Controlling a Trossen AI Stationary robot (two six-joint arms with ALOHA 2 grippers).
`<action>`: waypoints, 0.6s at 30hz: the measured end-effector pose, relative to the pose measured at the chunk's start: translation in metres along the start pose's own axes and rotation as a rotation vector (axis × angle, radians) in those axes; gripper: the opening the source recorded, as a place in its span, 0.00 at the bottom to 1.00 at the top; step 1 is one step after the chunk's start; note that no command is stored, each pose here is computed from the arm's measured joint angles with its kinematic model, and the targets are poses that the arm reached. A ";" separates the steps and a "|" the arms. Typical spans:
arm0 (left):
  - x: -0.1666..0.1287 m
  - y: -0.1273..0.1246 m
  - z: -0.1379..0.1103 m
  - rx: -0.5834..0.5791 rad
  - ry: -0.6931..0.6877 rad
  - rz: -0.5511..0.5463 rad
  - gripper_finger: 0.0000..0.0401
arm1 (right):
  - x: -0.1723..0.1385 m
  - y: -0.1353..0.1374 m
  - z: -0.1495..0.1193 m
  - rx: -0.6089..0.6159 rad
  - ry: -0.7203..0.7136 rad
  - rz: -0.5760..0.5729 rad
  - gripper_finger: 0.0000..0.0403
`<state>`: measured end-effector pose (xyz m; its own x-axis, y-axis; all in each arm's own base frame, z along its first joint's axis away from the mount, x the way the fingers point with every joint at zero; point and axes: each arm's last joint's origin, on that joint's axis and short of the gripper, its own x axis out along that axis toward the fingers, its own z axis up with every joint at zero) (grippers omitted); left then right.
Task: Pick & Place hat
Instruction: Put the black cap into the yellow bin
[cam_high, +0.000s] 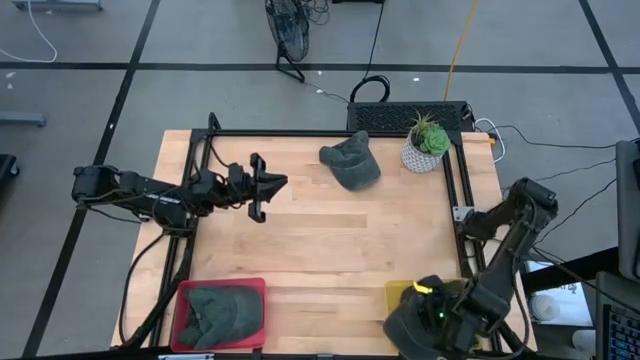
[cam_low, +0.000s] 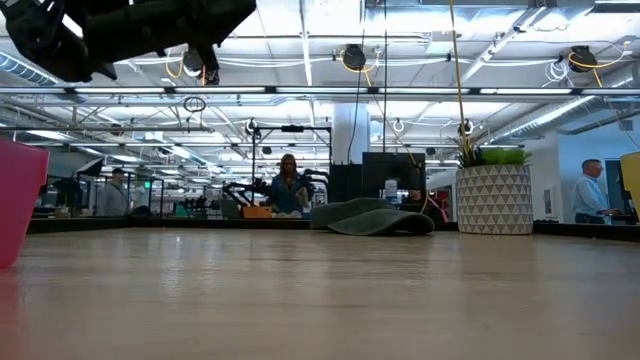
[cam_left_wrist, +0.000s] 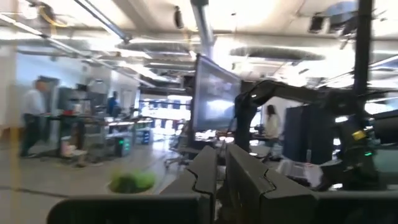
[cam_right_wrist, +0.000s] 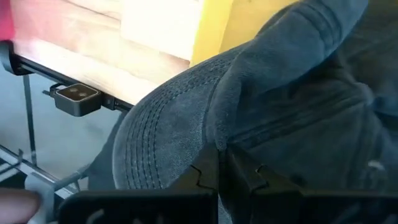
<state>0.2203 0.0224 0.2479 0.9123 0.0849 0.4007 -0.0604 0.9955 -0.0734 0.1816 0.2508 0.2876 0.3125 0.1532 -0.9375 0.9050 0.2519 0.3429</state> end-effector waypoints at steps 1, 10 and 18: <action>0.001 0.000 0.001 0.000 -0.002 -0.018 0.09 | 0.002 0.001 0.000 0.000 -0.011 0.001 0.00; 0.007 -0.003 0.007 0.002 -0.017 -0.097 0.09 | 0.012 -0.001 0.011 -0.002 -0.114 -0.091 0.01; 0.007 -0.004 0.007 -0.007 -0.016 -0.101 0.09 | 0.012 0.000 0.011 -0.017 -0.114 -0.074 0.02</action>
<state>0.2244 0.0195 0.2576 0.9069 -0.0156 0.4210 0.0351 0.9986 -0.0385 0.1887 0.2426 0.2757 0.2770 0.0242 -0.9606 0.9219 0.2751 0.2727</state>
